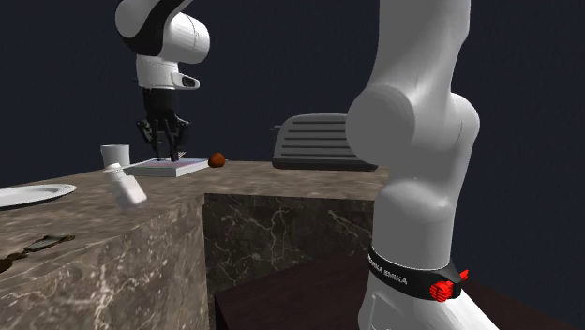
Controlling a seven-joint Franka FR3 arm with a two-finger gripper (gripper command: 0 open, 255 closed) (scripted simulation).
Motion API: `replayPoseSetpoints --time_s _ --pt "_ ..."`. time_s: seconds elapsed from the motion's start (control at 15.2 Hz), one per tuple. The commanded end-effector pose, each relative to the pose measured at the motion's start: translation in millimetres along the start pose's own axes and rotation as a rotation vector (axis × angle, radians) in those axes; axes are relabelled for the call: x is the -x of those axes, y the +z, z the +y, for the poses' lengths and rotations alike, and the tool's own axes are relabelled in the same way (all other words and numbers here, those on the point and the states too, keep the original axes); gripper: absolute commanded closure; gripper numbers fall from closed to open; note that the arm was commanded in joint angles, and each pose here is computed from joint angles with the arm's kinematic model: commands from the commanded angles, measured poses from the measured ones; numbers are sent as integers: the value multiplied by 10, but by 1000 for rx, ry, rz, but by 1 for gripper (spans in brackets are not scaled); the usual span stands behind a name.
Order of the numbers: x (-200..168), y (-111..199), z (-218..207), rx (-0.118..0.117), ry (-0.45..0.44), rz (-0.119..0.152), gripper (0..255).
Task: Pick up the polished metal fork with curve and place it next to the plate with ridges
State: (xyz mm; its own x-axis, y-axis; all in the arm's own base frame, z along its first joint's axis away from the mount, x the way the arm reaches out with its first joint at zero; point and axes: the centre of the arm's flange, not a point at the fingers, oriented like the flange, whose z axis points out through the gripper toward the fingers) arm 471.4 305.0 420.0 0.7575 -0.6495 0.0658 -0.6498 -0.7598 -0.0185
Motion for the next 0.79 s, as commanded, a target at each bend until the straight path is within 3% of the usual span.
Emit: replayPoseSetpoints --time_s 0.0,0.33,0.73 --pt "190 6 -199 0 2 0 255" --pt "635 -16 -687 0 2 0 255" --pt "656 300 -681 0 2 0 255"
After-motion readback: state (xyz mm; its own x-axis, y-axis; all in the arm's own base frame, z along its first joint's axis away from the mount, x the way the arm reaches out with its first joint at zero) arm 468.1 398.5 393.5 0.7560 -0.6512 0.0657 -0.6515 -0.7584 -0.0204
